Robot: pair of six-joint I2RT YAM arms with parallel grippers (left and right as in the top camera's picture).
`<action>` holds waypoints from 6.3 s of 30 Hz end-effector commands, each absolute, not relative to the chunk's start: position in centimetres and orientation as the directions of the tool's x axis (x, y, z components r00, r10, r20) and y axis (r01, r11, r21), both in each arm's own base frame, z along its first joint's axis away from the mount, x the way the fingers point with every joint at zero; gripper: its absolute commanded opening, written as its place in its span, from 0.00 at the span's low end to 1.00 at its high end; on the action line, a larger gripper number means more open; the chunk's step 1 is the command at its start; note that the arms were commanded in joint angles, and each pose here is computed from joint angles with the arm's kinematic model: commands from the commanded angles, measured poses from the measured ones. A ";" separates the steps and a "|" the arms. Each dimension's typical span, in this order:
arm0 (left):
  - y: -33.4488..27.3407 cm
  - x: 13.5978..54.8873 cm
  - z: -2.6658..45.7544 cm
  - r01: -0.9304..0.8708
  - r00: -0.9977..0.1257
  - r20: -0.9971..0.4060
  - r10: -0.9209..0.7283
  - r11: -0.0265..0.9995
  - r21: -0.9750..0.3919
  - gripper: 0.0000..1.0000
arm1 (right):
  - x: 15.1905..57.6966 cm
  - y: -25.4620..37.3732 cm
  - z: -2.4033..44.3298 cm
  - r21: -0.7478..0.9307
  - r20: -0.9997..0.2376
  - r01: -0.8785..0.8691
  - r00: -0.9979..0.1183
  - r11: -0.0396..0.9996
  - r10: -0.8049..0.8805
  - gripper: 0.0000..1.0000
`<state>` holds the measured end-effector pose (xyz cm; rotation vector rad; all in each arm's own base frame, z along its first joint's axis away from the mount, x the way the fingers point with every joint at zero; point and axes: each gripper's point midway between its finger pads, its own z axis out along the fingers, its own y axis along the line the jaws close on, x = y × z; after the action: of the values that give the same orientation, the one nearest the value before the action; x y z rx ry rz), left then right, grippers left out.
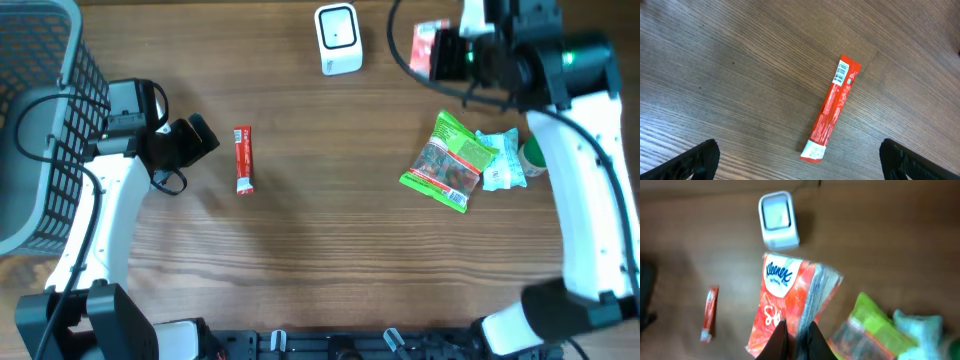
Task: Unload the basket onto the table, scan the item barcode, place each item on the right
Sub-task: 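Lift the tissue pack up toward the scanner, then hold the tissue pack in front of the scanner window, then carry the tissue pack right and lower it onto the table, then release the tissue pack and move the right gripper left, then grasp the red stick sachet and lift it toward the scanner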
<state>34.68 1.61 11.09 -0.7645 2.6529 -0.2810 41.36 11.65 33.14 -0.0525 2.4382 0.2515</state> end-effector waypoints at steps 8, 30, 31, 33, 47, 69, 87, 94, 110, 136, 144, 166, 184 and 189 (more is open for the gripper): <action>1.3 34.7 10.9 -0.460 -0.796 -0.283 -0.536 0.838 -0.292 1.00 | 49.4 16.9 33.3 -0.283 -0.759 -0.115 -0.581 0.952 -0.296 0.04; 1.3 34.7 10.9 -0.460 -0.796 -0.283 -0.536 0.838 -0.292 1.00 | 60.4 22.6 13.8 -0.616 -0.533 -0.291 -0.530 0.732 -0.660 0.04; 1.3 34.7 10.9 -0.460 -0.796 -0.283 -0.536 0.838 -0.292 1.00 | 60.5 22.6 13.4 -0.616 -0.531 -0.292 -0.532 0.732 -0.659 0.04; 1.3 34.7 10.9 -0.460 -0.796 -0.283 -0.536 0.838 -0.292 1.00 | 60.6 22.7 12.7 -0.613 -0.529 -0.298 -0.533 0.732 -0.660 0.04; 1.3 34.7 10.9 -0.460 -0.796 -0.283 -0.536 0.838 -0.292 1.00 | 60.9 22.0 14.6 -0.509 -0.640 -0.213 -0.555 0.834 -0.532 0.04; 1.3 34.7 10.9 -0.460 -0.796 -0.283 -0.536 0.838 -0.292 1.00 | 37.6 11.0 26.7 -0.087 -0.325 -0.060 -0.942 0.994 -0.085 0.04; 1.3 34.7 10.9 -0.460 -0.796 -0.283 -0.536 0.838 -0.292 1.00 | 33.3 3.0 9.5 -0.212 0.044 0.108 -0.992 0.971 0.120 0.38; 1.3 34.7 10.9 -0.460 -0.796 -0.283 -0.536 0.838 -0.292 1.00 | 34.2 4.0 8.7 -0.156 0.014 0.120 -0.992 0.980 0.123 0.68; 1.3 34.7 10.9 -0.460 -0.796 -0.283 -0.536 0.838 -0.292 1.00 | 35.8 25.8 10.8 0.415 -0.195 -0.197 -0.973 0.888 -0.125 0.61; 1.3 34.7 10.9 -0.460 -0.796 -0.283 -0.536 0.838 -0.292 1.00 | 32.5 43.4 5.2 0.440 -0.416 -0.416 -0.880 0.796 -0.230 0.47; 1.3 34.7 10.9 -0.460 -0.796 -0.283 -0.536 0.838 -0.292 1.00 | 32.4 43.0 0.4 0.380 -0.373 -0.360 -0.903 0.852 -0.215 0.47; 1.3 34.7 10.9 -0.460 -0.796 -0.283 -0.536 0.838 -0.292 1.00 | 32.5 31.5 1.5 0.200 -0.162 -0.348 -0.934 0.916 -0.319 0.04; 1.3 34.7 10.9 -0.460 -0.796 -0.283 -0.536 0.838 -0.292 1.00 | 29.7 23.4 4.1 0.154 0.038 -0.489 -0.866 0.859 -0.499 0.31; 1.3 34.7 10.9 -0.460 -0.796 -0.283 -0.536 0.838 -0.292 1.00 | 30.6 22.5 7.2 0.165 -0.034 -0.483 -0.874 0.860 -0.485 0.41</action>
<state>34.73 1.62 11.10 -0.7637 2.6507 -0.2813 30.34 22.86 4.25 -0.7938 3.0999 0.2038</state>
